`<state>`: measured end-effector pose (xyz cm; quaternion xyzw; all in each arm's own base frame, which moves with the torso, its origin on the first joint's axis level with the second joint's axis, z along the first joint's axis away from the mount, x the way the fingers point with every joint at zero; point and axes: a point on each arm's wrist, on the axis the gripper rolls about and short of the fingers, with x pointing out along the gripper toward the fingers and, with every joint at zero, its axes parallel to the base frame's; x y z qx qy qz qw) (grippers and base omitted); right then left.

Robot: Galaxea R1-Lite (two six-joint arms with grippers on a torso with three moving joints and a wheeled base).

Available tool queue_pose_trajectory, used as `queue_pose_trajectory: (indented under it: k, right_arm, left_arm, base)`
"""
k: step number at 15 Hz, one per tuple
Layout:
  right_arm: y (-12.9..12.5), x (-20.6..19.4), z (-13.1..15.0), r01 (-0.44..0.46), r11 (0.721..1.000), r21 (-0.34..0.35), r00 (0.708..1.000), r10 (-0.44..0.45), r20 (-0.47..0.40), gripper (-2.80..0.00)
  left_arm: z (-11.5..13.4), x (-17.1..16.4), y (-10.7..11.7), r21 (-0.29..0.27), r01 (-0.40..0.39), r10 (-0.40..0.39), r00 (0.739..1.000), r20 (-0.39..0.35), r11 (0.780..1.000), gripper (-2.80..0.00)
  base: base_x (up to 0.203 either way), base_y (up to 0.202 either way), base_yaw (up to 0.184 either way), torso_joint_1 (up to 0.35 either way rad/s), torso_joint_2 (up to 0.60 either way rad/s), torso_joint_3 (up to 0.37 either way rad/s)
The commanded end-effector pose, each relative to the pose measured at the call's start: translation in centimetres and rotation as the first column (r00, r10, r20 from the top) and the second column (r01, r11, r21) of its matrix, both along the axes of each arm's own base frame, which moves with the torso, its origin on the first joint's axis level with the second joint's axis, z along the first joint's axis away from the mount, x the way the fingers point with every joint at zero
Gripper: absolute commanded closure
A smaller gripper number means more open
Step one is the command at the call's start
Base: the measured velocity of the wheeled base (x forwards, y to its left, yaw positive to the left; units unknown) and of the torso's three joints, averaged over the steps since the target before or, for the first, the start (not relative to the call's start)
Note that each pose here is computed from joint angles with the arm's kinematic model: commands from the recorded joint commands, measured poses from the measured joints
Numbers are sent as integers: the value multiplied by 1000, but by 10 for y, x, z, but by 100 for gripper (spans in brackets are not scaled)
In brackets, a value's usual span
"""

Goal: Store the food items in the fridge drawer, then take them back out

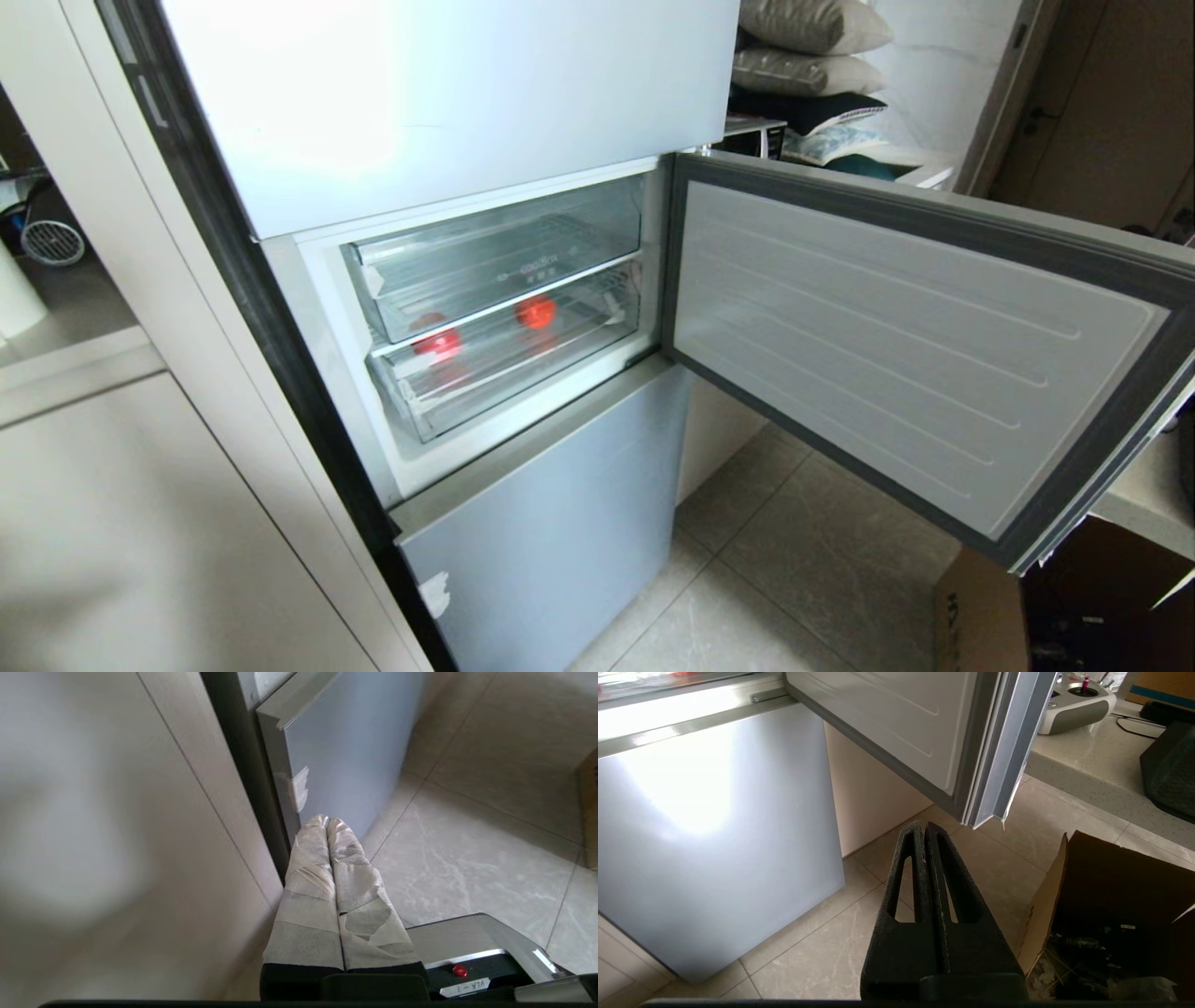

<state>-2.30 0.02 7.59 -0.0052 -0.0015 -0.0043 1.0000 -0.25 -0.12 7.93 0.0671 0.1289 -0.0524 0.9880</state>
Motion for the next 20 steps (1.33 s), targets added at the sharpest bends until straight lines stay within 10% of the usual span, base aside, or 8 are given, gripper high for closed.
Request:
queue_pose_trajectory:
  k: [1,5,20]
  right_arm:
    - [0,0,0,-1,1000,1,1000,1,0,0]
    - [0,0,0,-1,1000,2,1000,1,0,0]
    - [0,0,0,-1,1000,3,1000,1,0,0]
  left_arm:
    - [-2,-5,0,-4,-6,6,999,47,1000,0]
    - [-5,-20,0,-11,-36,38,968,247,999,0]
    - [-5,-20,1,-127,-86,115,963,242,988,0]
  base:
    - [0,0,0,0,0,0]
    - [0,0,0,0,0,0]
    - [1,-1,15,0,1,0]
